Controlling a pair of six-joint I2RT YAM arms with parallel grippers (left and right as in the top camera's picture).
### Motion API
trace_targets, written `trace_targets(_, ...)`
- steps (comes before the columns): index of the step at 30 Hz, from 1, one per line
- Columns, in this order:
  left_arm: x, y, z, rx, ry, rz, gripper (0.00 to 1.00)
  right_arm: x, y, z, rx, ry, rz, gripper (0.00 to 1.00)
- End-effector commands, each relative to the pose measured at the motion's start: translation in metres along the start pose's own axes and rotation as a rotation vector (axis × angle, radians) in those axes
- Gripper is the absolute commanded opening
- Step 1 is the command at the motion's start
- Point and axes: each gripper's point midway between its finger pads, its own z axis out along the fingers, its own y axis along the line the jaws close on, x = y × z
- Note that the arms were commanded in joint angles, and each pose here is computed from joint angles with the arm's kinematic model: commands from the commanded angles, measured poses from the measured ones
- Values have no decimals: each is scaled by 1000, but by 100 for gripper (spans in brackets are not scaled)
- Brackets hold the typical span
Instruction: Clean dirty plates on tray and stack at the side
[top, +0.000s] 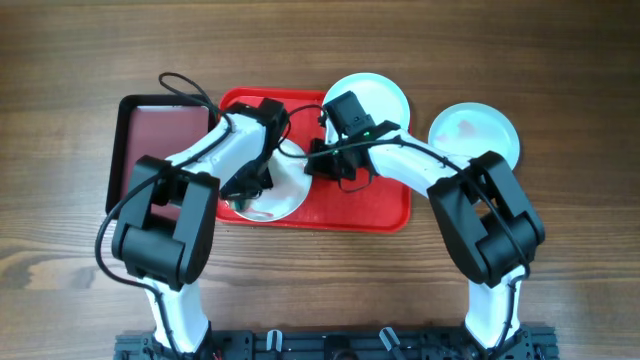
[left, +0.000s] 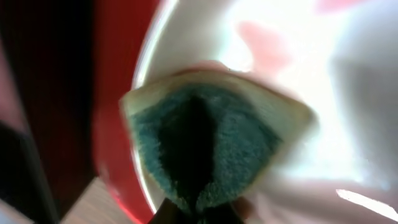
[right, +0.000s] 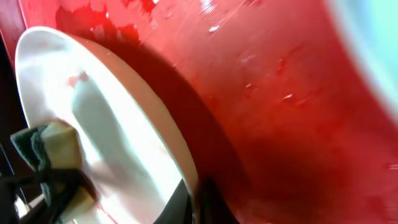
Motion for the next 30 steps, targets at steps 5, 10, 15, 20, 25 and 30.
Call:
trace_targets(5, 33, -110, -3, 595, 187, 238, 4, -9, -37, 5, 94, -29, 80, 4)
trace_targets(10, -4, -124, -5, 620, 13, 234, 4, -8, -36, 5, 91, -27, 76, 4)
trace_targets(15, -65, -100, 3, 404, -259, 135, 4, -8, -36, 5, 91, -27, 76, 4)
trace_targets(20, -90, -51, 11, 157, -369, -83, 4, -7, -36, 5, 90, -21, 67, 4)
trace_targets(25, -67, -35, 20, 90, -273, -126, 4, -7, -36, 5, 90, -22, 67, 4)
trace_targets(30, -9, -64, 23, 277, 2, 91, 4, -7, -36, 5, 90, -22, 67, 4)
